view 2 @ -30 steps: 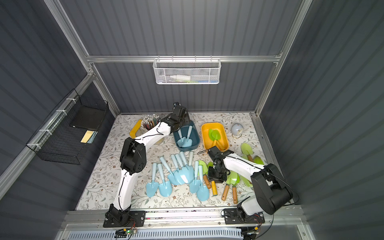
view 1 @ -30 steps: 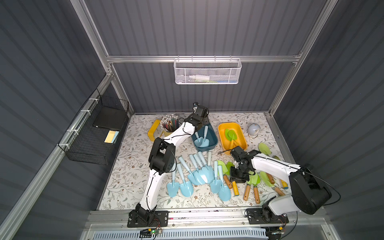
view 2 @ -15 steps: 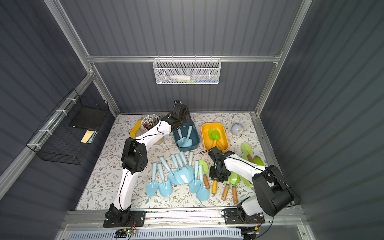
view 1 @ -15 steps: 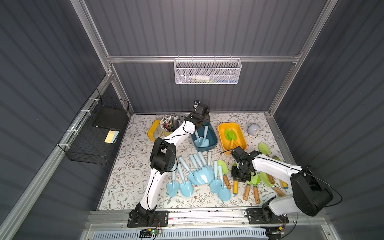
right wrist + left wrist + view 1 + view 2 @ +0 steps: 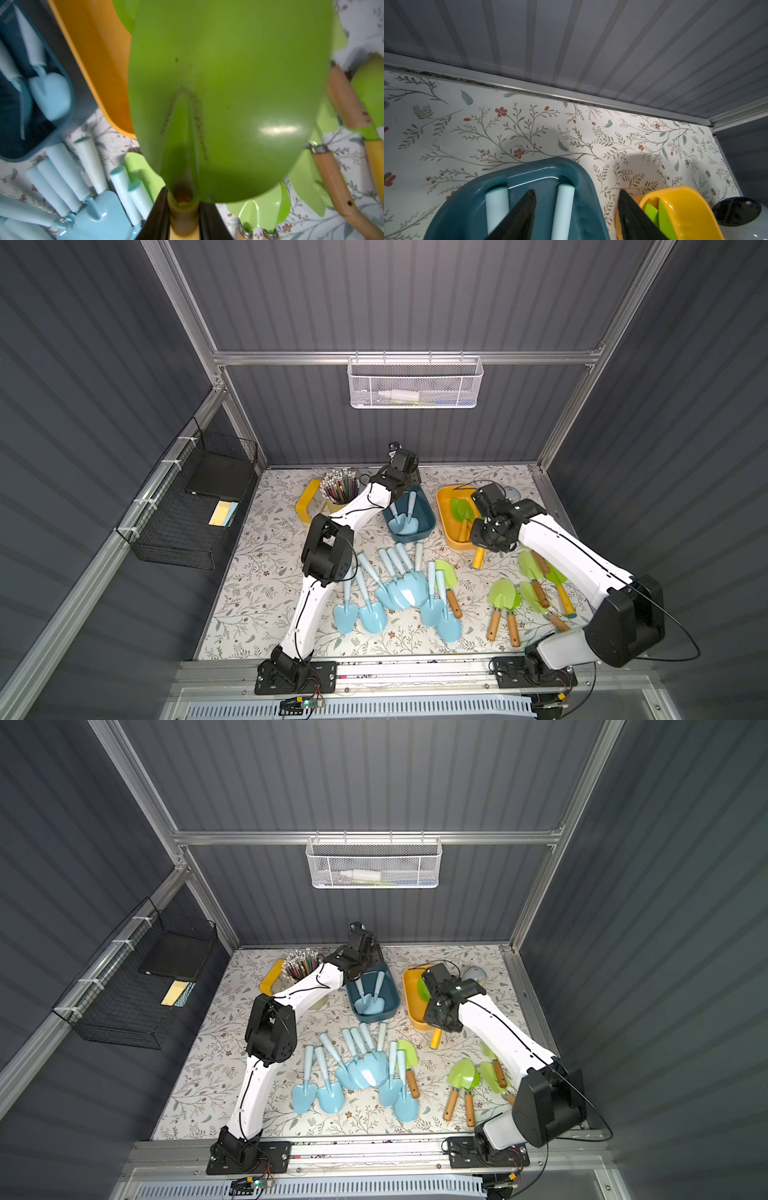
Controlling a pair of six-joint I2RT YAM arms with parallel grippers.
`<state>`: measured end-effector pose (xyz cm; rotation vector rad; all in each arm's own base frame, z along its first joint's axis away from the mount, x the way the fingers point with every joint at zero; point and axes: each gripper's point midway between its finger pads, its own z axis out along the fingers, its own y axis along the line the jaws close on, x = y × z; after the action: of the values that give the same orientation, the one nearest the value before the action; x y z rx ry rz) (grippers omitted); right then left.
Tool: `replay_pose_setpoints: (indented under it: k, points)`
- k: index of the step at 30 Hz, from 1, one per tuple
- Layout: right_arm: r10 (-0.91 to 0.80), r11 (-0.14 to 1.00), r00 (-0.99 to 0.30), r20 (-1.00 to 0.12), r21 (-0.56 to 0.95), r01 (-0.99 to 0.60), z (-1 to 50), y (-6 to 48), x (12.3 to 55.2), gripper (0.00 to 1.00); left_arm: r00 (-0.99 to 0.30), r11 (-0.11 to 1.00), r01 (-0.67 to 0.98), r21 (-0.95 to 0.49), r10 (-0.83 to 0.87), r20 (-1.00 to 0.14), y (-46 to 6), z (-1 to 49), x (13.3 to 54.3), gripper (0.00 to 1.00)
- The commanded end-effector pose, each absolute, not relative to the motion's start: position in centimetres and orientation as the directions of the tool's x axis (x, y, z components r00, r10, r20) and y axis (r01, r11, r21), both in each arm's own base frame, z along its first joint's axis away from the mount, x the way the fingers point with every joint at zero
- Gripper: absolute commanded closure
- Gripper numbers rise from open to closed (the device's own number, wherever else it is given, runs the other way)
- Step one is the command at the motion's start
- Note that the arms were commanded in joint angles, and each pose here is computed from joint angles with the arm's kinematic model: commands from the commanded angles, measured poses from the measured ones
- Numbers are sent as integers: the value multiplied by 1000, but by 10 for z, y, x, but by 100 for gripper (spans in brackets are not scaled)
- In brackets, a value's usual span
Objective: Sort the small shovels by color and place them into the storage box
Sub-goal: Place the shovel in the storage box.
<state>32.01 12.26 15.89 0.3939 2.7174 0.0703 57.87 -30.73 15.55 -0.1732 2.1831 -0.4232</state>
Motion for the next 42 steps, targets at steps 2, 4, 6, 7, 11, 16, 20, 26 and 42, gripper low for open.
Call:
replay_pose_setpoints:
  k: [2,4,6,7,11,16,20,26,42]
  points:
    - [229,973,-877,-422,95,208,167,131,371,93,-597,934,47,-355,-259,-759,-300,164,571,34]
    - [248,968,-875,-416,129,213,165,137,394,93,-605,933,47,-357,-258,-753,-298,159,567,33]
    - [253,966,-876,-411,158,205,159,142,411,93,-608,932,44,-361,-262,-749,-296,157,563,33]
    - [255,965,-875,-412,167,203,155,144,420,93,-609,931,42,-362,-263,-748,-295,156,560,33]
    - [276,954,-890,-364,212,210,131,151,436,93,-619,933,40,-359,-259,-742,-292,153,554,33]
    - [252,956,-916,-312,228,186,100,161,440,93,-609,935,32,-355,-263,-748,-287,160,551,32]
    - [236,962,-927,-292,206,180,84,160,440,92,-595,936,22,-351,-270,-757,-282,168,549,31]
    - [219,969,-941,-258,167,180,63,156,438,90,-607,946,2,-325,-257,-752,-274,164,540,30]
    - [180,984,-927,-328,72,166,85,137,441,66,-648,923,-63,-379,-327,-688,-257,153,503,23]
